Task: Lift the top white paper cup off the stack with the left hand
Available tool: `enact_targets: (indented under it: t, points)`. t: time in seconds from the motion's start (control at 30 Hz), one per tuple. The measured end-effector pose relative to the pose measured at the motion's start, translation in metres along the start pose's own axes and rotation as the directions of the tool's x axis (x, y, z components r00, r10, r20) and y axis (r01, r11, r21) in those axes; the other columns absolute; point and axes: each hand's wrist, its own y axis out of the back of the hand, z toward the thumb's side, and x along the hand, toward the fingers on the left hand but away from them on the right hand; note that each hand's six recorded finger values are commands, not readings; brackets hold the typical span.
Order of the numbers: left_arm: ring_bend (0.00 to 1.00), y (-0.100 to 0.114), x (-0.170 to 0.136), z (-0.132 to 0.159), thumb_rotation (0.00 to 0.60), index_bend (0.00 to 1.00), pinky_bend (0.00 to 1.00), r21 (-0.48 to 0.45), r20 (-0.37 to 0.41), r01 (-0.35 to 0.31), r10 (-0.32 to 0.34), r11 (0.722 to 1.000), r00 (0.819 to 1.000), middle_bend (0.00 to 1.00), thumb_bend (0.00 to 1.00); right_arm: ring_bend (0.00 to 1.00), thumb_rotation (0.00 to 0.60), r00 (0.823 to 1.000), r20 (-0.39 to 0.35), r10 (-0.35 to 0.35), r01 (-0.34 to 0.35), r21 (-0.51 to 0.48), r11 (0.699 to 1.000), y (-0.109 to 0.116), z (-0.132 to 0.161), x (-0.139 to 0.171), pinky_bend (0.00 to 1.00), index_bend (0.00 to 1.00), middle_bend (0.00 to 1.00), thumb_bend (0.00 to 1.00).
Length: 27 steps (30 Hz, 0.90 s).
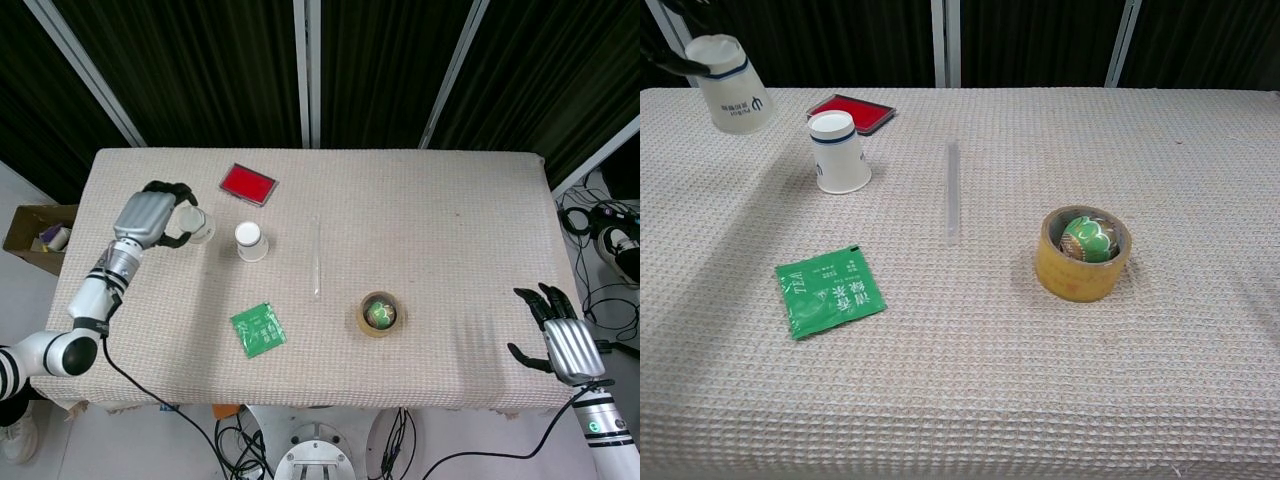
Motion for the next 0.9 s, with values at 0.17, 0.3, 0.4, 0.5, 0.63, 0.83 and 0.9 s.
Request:
enact_targets:
  t: [0.17, 0.3, 0.4, 0.5, 0.63, 0.83, 0.9]
  points:
    - [0.16, -0.024, 0.018, -0.006, 0.600, 0.38, 0.12, -0.025, -0.029, 0.056, -0.057, 0.998, 0.998, 0.18, 0.35, 0.00, 0.600, 1.000, 0.014, 0.000, 0.000, 0.002, 1.000, 0.000, -0.003, 0.001, 0.06, 0.13, 0.17, 0.18]
    - [0.16, -0.039, 0.029, -0.003, 0.600, 0.38, 0.12, -0.057, -0.025, 0.095, -0.097, 0.994, 0.995, 0.19, 0.35, 0.00, 0.600, 1.000, 0.024, 0.004, -0.004, 0.002, 1.000, -0.001, -0.004, 0.001, 0.06, 0.13, 0.17, 0.18]
    - [0.16, -0.045, 0.035, 0.001, 0.600, 0.38, 0.12, -0.066, -0.017, 0.107, -0.108, 0.992, 0.994, 0.18, 0.35, 0.00, 0.600, 1.000, 0.027, 0.005, -0.005, 0.002, 1.000, -0.001, -0.004, 0.001, 0.06, 0.13, 0.17, 0.18]
    - [0.16, -0.049, 0.040, 0.003, 0.600, 0.38, 0.12, -0.075, -0.013, 0.112, -0.114, 0.991, 0.993, 0.18, 0.35, 0.00, 0.600, 0.999, 0.031, 0.008, -0.008, 0.004, 1.000, -0.001, -0.005, 0.001, 0.06, 0.13, 0.17, 0.18]
    - [0.16, -0.054, 0.043, 0.005, 0.600, 0.37, 0.12, -0.085, -0.007, 0.130, -0.131, 0.988, 0.991, 0.19, 0.35, 0.00, 0.600, 0.999, 0.032, 0.009, -0.009, 0.006, 1.000, -0.001, -0.005, 0.001, 0.06, 0.13, 0.17, 0.18]
    - [0.16, -0.058, 0.046, 0.010, 0.600, 0.30, 0.12, -0.095, 0.002, 0.143, -0.143, 0.985, 0.990, 0.18, 0.31, 0.00, 0.600, 0.999, 0.036, 0.012, -0.012, 0.006, 1.000, -0.002, -0.006, 0.001, 0.06, 0.13, 0.17, 0.18]
    - [0.16, -0.059, 0.046, 0.011, 0.600, 0.28, 0.12, -0.095, 0.006, 0.144, -0.144, 0.985, 0.990, 0.18, 0.30, 0.00, 0.600, 0.999, 0.038, 0.011, -0.012, 0.006, 1.000, -0.002, -0.006, 0.001, 0.06, 0.13, 0.17, 0.18]
